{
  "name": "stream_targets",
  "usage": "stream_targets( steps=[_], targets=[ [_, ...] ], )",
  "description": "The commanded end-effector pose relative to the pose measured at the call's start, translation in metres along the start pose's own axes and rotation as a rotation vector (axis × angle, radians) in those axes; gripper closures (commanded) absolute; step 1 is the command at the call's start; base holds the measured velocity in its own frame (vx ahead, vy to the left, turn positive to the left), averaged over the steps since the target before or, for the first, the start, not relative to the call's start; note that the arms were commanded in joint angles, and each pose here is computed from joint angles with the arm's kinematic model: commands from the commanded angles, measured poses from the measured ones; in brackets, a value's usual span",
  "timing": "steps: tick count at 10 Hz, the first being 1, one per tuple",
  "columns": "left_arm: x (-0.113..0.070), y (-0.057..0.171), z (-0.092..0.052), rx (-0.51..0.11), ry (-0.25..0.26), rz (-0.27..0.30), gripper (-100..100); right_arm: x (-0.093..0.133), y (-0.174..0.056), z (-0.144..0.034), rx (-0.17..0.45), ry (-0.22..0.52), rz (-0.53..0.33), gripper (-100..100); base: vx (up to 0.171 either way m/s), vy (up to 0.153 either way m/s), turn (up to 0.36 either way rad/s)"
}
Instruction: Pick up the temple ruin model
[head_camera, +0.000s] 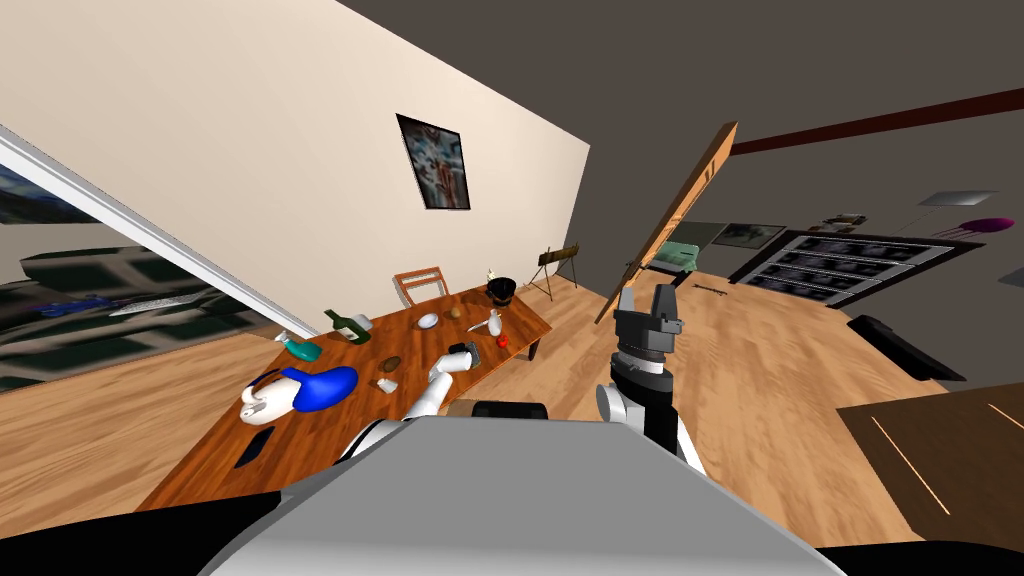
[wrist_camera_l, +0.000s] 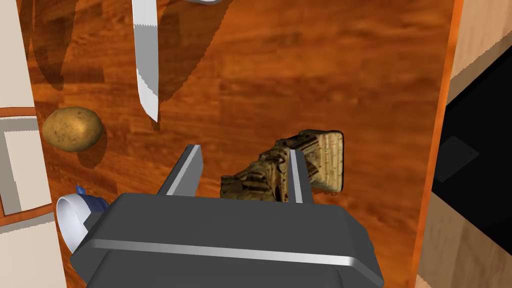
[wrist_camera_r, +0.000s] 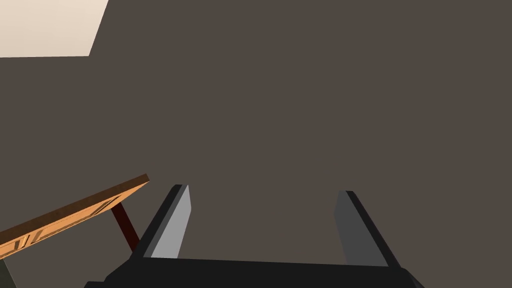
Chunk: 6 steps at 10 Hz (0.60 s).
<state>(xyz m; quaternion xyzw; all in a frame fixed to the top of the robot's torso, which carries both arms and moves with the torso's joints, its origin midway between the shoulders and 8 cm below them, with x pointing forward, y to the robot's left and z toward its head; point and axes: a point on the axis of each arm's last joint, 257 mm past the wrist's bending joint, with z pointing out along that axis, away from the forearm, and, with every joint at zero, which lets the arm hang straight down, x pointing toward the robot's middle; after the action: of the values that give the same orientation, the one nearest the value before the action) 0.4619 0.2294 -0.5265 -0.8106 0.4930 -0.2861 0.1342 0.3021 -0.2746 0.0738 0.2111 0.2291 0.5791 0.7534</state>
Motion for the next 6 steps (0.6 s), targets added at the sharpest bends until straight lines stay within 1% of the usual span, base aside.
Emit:
stream_targets(
  steps=[1,4,5,6],
  targets=[
    [0.000,0.000,0.000,0.000,0.000,0.000,100,0.000,0.000,0.000,0.000,0.000,0.000,0,0.000,0.000,0.000],
    [0.000,0.000,0.000,0.000,0.000,0.001,100,0.000,0.000,0.000,0.000,0.000,0.000,0,0.000,0.000,0.000],
    [0.000,0.000,0.000,0.000,0.000,0.001,0,0.000,0.000,0.000,0.000,0.000,0.000,0,0.000,0.000,0.000],
    [0.002,-0.010,-0.003,0.000,0.001,0.001,100,0.000,0.000,0.000,0.000,0.000,0.000,0,-0.062,-0.002,0.014]
  ],
)
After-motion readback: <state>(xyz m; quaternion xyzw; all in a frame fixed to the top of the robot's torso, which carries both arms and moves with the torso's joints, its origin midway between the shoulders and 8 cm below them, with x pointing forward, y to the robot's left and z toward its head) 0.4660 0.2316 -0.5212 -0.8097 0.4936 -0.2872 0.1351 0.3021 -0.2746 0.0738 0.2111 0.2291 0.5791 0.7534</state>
